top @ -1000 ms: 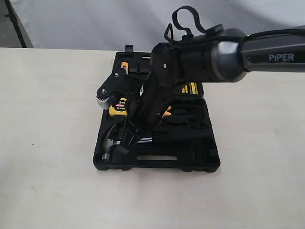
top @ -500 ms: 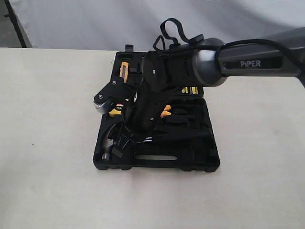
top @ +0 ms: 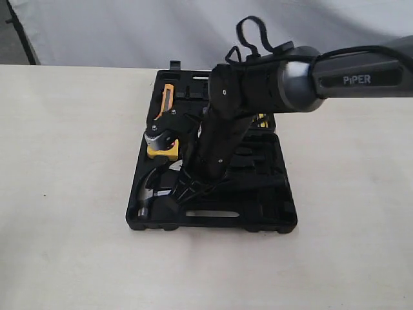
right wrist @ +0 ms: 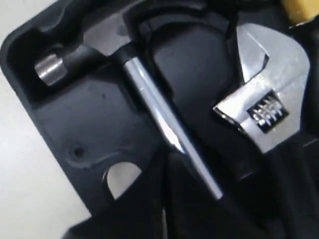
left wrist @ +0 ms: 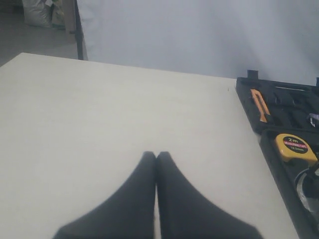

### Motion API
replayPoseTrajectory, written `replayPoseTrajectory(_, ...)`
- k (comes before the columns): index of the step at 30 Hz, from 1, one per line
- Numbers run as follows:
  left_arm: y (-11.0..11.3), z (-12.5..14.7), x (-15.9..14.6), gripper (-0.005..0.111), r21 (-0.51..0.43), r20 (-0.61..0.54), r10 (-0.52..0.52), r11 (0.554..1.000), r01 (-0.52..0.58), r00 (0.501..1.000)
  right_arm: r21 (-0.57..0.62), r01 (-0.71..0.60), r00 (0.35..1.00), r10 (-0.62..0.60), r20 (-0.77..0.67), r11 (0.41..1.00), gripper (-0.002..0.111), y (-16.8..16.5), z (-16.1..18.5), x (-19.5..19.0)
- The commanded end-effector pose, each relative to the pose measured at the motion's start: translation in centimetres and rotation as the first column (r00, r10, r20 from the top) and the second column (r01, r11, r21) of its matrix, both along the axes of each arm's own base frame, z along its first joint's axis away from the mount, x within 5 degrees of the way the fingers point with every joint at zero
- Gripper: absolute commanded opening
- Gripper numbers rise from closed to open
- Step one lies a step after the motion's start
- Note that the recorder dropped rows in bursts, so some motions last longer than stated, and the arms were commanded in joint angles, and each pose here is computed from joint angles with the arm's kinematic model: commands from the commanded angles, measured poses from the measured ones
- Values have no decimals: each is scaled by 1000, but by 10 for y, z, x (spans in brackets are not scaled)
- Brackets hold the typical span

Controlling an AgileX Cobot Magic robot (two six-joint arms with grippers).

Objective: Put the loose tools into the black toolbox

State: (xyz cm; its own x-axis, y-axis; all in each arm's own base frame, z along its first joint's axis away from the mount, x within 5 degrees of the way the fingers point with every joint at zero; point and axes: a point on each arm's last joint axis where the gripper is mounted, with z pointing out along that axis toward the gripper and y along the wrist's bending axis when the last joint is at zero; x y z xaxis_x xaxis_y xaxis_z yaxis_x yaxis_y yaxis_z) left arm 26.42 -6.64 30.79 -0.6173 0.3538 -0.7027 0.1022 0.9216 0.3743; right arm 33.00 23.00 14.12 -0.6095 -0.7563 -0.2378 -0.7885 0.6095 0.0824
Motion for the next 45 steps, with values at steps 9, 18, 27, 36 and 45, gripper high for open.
replayPoseTrajectory(9,0,-1,-2,1,-27,5,1,1000,-1,1000,90,33,991,-44,129,995,0,-1,66,2)
replayPoseTrajectory(18,0,-1,-2,1,-27,5,1,1000,-1,1000,-44,120,992,-121,-21,992,0,-15,-4,2)
replayPoseTrajectory(27,0,-1,-2,1,-27,5,1,1000,-1,1000,80,142,980,-151,126,987,0,-13,76,6)
replayPoseTrajectory(36,0,-1,-2,1,-27,5,1,1000,-1,1000,-124,204,972,-216,-95,971,0,-30,-28,6)
replayPoseTrajectory(45,0,-1,-2,1,-27,5,1,1000,-1,1000,-29,218,976,-218,4,976,0,-23,24,18)
